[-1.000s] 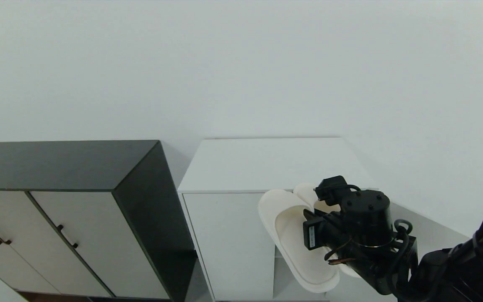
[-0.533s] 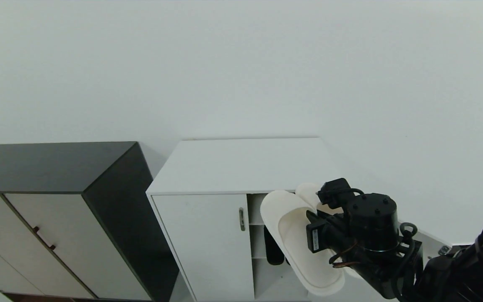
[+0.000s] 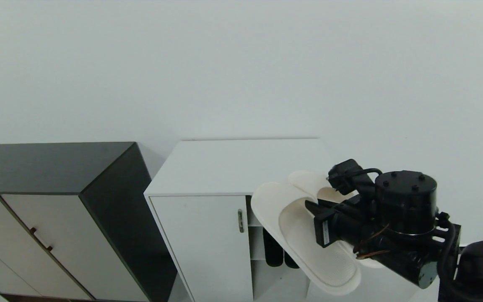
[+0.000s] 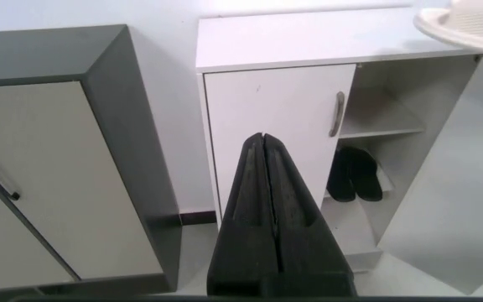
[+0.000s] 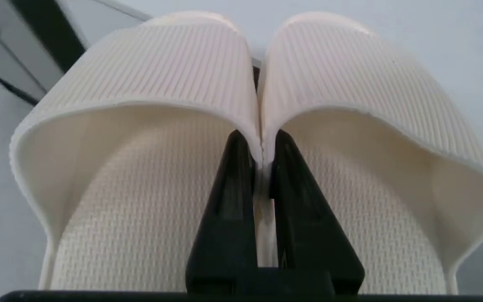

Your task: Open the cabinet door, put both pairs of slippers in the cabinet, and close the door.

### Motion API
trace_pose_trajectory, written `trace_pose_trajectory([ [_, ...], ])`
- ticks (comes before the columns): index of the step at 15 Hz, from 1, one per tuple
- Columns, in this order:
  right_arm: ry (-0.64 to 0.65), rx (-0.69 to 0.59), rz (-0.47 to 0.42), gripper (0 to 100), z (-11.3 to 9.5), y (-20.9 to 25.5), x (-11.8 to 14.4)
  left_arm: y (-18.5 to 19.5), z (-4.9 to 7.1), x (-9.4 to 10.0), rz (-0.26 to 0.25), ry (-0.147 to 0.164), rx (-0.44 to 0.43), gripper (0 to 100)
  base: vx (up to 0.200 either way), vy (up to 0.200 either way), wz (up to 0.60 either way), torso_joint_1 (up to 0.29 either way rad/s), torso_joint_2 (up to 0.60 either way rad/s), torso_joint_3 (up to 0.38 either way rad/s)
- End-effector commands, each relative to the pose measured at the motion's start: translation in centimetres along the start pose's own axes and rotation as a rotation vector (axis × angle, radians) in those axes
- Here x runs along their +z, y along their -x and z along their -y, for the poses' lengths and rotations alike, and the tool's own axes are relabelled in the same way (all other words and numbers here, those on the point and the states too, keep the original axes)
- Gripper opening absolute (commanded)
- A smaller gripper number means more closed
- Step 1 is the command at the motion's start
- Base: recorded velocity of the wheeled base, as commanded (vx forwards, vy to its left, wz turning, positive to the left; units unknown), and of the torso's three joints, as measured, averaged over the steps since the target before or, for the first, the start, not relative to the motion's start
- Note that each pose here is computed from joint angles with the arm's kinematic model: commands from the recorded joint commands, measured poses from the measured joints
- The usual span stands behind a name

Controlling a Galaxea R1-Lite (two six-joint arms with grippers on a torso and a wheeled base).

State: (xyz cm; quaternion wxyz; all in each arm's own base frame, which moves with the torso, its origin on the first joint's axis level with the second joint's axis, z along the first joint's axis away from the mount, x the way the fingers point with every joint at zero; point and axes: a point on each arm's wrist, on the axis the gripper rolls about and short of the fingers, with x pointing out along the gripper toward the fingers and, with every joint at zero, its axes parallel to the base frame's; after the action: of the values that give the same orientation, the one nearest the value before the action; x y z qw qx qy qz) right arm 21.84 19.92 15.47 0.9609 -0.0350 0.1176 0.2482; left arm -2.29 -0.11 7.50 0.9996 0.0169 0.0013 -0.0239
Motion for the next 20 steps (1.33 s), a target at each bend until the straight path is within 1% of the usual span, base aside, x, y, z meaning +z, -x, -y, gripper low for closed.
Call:
trace_pose_trajectory([
  [1, -0.031, -0.018, 0.045, 0, 0.9, 1.6, 1.6, 0.0, 0.0, 0.0, -0.001, 0.0, 0.0, 0, 0.0, 0.0, 0.0, 0.0, 0.0, 0.0],
  [3, -0.073, -0.022, -0.003, 0, 1.1, 2.0, 0.6, 0.0, 0.0, 0.0, -0.001, 0.0, 0.0, 0, 0.0, 0.0, 0.0, 0.0, 0.0, 0.0],
  [6, -0.079, -0.013, -0.042, 0, 0.8, 2.3, -0.6, 0.0, 0.0, 0.0, -0.001, 0.0, 0.0, 0, 0.0, 0.0, 0.0, 0.0, 0.0, 0.0],
  [8, -0.081, -0.004, -0.032, 0, 0.9, 2.8, -0.4, 0.0, 0.0, 0.0, -0.001, 0.0, 0.0, 0, 0.0, 0.0, 0.0, -0.033, 0.07, 0.047],
  [11, -0.079, 0.01, -0.023, 0, 0.6, 3.1, -0.1, 0.0, 0.0, 0.0, -0.001, 0.0, 0.0, 0, 0.0, 0.0, 0.0, -0.154, 0.33, 0.183],
  [15, -0.076, 0.028, -0.06, 0, 0.6, 3.2, -1.1, 0.0, 0.0, 0.0, -0.001, 0.0, 0.0, 0, 0.0, 0.0, 0.0, -0.165, 0.38, 0.205],
  [16, -0.082, 0.029, -0.079, 0, 0.6, 3.2, -1.6, 0.0, 0.0, 0.0, -0.001, 0.0, 0.0, 0, 0.0, 0.0, 0.0, -0.198, 0.44, 0.251],
  [17, -0.118, 0.033, -0.093, 0, 0.5, 3.0, -2.0, 0.0, 0.0, 0.0, -0.001, -0.001, 0.0, 0, 0.0, 0.0, 0.0, -0.212, 0.5, 0.29],
  [18, -0.15, 0.05, -0.095, 0, 0.4, 2.9, -2.2, 0.0, 0.0, 0.0, -0.001, -0.001, -0.001, 0, 0.0, 0.0, 0.0, -0.237, 0.54, 0.31],
  [20, -0.157, 0.063, -0.097, 0, 0.4, 2.6, -3.0, 0.0, 0.0, 0.0, -0.001, -0.001, -0.001, 0, 0.0, 0.0, 0.0, -0.234, 0.54, 0.312],
])
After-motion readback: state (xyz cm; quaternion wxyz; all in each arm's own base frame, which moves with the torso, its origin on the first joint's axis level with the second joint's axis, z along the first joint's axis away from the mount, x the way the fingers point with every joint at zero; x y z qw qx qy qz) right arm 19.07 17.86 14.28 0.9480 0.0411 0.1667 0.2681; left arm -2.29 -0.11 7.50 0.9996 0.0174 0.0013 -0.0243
